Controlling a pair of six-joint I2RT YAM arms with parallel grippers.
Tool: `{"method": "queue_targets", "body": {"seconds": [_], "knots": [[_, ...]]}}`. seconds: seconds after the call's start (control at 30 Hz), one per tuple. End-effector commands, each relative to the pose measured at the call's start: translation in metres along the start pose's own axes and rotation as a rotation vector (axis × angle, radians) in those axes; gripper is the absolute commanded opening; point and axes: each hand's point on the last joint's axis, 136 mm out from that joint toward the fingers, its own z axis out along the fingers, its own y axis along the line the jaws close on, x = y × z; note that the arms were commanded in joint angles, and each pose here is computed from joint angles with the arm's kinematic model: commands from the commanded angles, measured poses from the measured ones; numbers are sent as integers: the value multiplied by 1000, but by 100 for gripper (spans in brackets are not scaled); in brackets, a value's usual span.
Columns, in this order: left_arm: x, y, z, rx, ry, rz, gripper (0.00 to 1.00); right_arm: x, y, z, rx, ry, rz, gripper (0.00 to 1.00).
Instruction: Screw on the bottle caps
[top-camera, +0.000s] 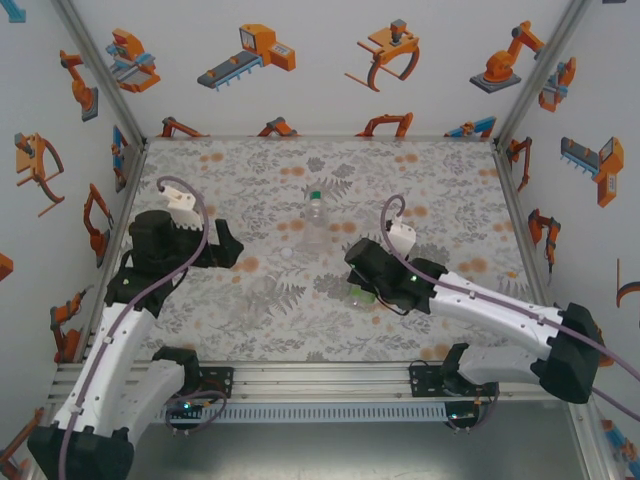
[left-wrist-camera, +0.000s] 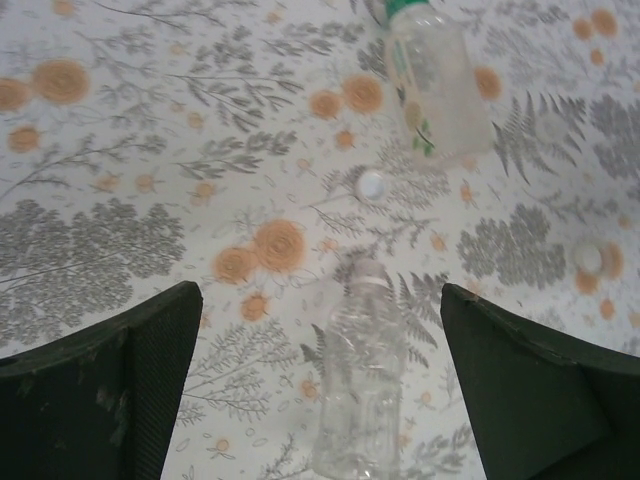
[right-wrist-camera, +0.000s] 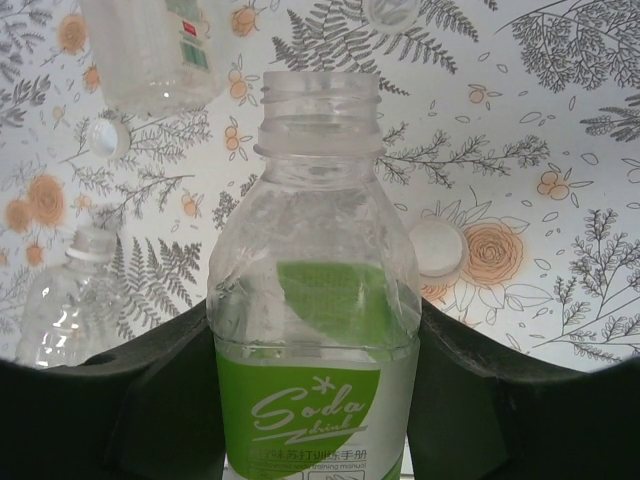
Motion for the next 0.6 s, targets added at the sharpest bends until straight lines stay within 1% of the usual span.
{"method": "queue_targets", "body": {"seconds": [0.0,0.13,0.23,0.33,0.43,0.53,0.57], "knots": [[-6,-32,-14,92,17,41,94,2,15,-3,-94,-1,-26,38],[7,-73,-19,206,75,43,93,-2,18,-12,-141,-21,-15,36],[22,-96,-19,257,121,54,93,-7,22,-20,-175,-45,-2,34],[33,-124,-23,334,169,64,92,-11,23,-27,-196,-65,-1,34],[42,-154,-29,410,196,51,92,-14,25,-32,-226,-80,16,33],[52,-189,-34,493,222,72,91,-17,32,-37,-270,-86,31,33],[54,-199,-34,505,233,65,92,-18,33,-39,-278,-87,33,33]]}}
